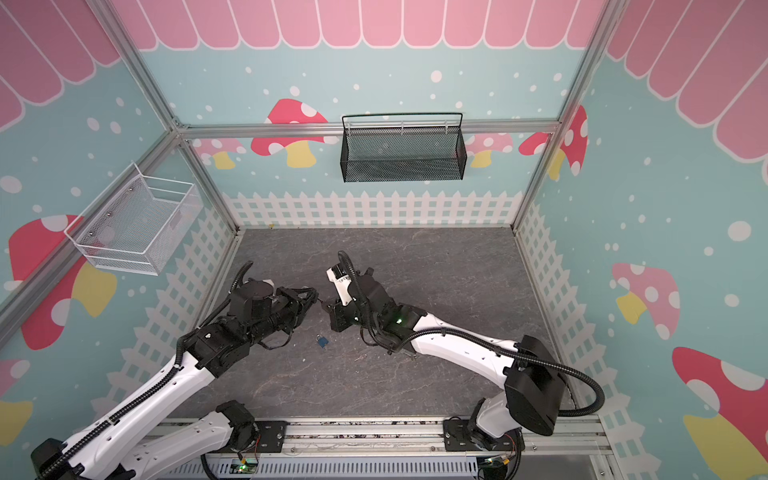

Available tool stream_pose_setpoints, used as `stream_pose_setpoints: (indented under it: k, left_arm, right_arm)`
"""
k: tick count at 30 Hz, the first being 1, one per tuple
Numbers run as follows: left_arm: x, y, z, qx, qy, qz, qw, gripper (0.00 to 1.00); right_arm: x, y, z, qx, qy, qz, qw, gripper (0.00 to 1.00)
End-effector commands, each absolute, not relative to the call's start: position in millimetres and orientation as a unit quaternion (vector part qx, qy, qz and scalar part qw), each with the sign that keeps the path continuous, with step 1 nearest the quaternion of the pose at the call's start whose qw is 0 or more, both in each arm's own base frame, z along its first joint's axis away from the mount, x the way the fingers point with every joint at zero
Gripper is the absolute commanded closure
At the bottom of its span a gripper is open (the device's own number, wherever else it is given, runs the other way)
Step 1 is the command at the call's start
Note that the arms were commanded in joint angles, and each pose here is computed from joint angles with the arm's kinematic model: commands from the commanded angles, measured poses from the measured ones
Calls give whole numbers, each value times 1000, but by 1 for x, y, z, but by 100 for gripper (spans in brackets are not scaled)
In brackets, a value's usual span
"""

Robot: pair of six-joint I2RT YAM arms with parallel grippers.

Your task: Unlock with the key

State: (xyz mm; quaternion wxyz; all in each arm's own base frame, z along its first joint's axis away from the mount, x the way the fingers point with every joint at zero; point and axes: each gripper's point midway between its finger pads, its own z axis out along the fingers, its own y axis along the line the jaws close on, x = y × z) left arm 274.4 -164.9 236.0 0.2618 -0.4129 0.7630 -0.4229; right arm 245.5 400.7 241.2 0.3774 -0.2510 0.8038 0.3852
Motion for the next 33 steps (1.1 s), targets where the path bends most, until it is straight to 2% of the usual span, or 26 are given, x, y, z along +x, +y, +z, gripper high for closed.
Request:
stream_pose_setpoints:
  k: [1, 11, 19, 26, 33]
  left_arm:
    - [263, -157, 207, -450, 771, -394, 221, 100]
    - [262, -152, 205, -481, 750, -399, 216, 100]
    - [265, -153, 207, -499, 733, -412, 211, 100]
    - [261, -175, 231, -481, 724, -455, 195, 100]
    - [257, -192, 244, -448, 737, -469, 189, 100]
  right_arm:
    - [244, 407, 256, -243, 798, 400, 379, 100]
    - [237, 429, 236, -243, 807, 422, 335, 100]
    - [230, 438, 216, -246, 822, 401, 322, 100]
    - [243, 447, 220, -237, 814, 399, 350, 100]
    - [259, 449, 246, -257, 787, 363, 428, 100]
